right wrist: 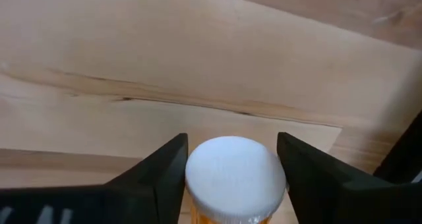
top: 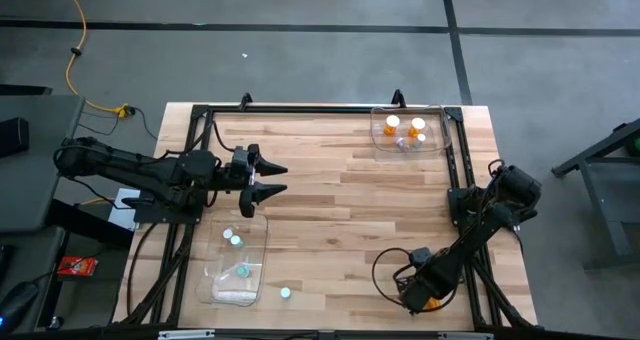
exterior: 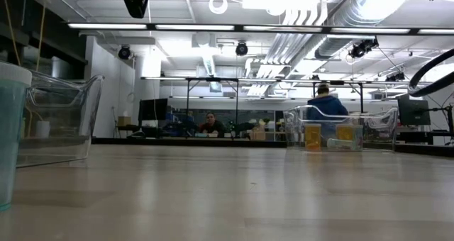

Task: Pick and place medicine bottles into bin by pill shape (circle, oval)
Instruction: Put the large orange capsule bottle into the top transparent bin

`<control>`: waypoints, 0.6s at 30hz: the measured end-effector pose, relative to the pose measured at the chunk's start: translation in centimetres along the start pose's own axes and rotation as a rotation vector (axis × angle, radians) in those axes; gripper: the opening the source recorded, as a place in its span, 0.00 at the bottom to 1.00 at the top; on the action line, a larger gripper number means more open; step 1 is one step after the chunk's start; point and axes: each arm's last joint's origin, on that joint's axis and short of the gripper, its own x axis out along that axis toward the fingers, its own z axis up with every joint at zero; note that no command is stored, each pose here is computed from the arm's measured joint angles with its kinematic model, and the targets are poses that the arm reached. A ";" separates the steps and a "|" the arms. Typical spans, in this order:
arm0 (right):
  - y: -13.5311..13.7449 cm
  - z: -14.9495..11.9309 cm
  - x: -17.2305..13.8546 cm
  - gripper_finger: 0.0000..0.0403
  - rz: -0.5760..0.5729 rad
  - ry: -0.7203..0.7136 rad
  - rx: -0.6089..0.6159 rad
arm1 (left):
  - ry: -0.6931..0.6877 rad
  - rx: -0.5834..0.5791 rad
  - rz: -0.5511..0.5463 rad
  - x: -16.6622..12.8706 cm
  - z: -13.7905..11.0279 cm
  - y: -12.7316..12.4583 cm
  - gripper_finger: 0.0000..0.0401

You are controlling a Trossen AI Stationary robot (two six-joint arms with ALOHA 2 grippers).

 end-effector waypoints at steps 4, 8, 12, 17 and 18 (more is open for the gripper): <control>-0.1 0.0 -0.4 0.49 0.015 -0.005 -0.010 | 0.000 0.000 0.000 0.0 0.0 0.0 0.59; -0.9 0.3 -2.2 0.49 0.086 -0.062 -0.059 | -0.004 -0.001 -0.001 0.0 0.0 0.0 0.59; -1.6 1.4 -5.8 0.49 0.310 -0.236 -0.149 | -0.013 -0.008 -0.019 0.0 0.2 -0.1 0.59; -1.6 5.2 -11.0 0.49 0.565 -0.538 -0.258 | -0.017 -0.076 -0.055 0.0 0.3 -0.2 0.59; -1.4 6.2 -11.9 0.49 0.592 -0.593 -0.283 | -0.019 -0.092 -0.068 0.0 0.3 -0.3 0.59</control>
